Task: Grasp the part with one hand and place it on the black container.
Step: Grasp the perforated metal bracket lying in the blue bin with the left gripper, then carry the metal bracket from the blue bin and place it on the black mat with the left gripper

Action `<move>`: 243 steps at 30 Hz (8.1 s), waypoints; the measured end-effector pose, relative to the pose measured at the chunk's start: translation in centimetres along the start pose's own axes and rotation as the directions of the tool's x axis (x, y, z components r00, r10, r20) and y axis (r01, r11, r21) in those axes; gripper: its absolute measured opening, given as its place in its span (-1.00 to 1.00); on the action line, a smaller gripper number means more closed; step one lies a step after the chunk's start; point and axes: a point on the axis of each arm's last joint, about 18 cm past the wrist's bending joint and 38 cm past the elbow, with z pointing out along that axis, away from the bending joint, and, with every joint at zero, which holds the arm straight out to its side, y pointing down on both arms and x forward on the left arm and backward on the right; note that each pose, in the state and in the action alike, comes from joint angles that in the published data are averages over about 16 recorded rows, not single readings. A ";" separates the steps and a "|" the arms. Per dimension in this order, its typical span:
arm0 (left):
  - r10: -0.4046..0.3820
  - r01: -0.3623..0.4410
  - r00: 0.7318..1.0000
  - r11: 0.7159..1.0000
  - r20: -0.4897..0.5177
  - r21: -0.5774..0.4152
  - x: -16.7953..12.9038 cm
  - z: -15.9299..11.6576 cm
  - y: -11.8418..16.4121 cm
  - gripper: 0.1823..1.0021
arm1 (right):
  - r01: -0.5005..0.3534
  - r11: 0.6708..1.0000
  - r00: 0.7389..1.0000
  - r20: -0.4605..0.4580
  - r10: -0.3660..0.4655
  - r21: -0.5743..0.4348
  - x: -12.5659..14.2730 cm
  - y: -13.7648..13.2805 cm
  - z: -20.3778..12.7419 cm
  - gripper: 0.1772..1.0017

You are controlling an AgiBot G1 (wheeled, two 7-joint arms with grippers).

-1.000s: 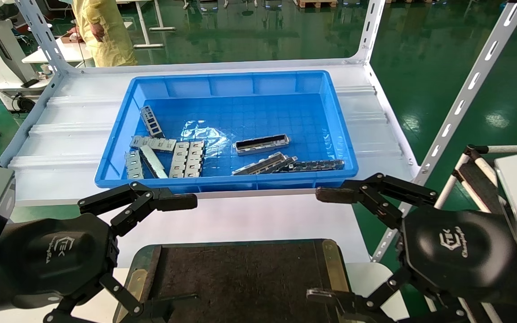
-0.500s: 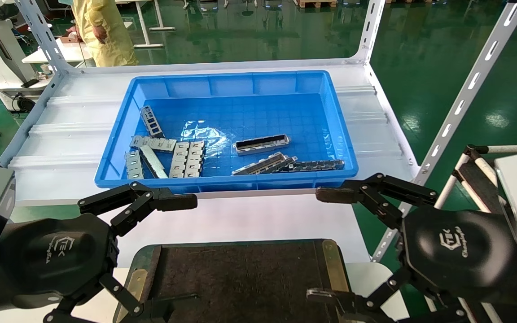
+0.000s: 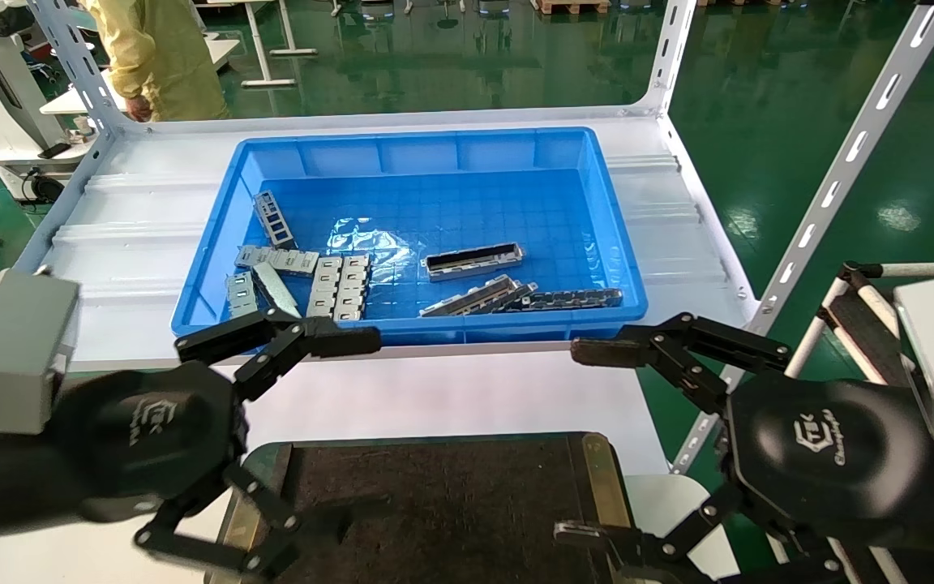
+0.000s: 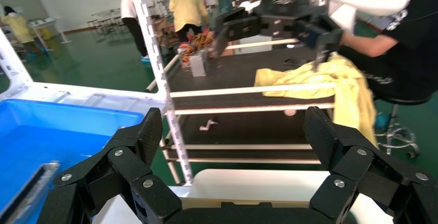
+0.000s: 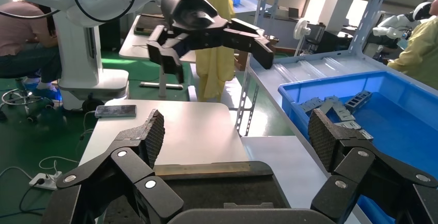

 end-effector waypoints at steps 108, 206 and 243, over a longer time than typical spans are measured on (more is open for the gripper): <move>0.054 0.193 0.801 0.920 0.596 -0.342 -20.3 17.6 13.3 0.57 | 0.000 1.000 1.000 0.000 0.000 0.000 0.0 0.0 0.0 0.68; -0.476 0.536 0.817 0.835 0.326 -0.125 4.8 14.2 22.6 -0.57 | 0.000 1.000 1.000 0.000 0.000 0.000 0.0 0.0 0.0 -0.97; -0.613 0.772 0.268 0.598 0.743 0.215 7.9 23.3 30.6 -0.58 | 0.000 1.000 1.000 0.000 0.000 0.000 0.0 0.0 0.0 -0.97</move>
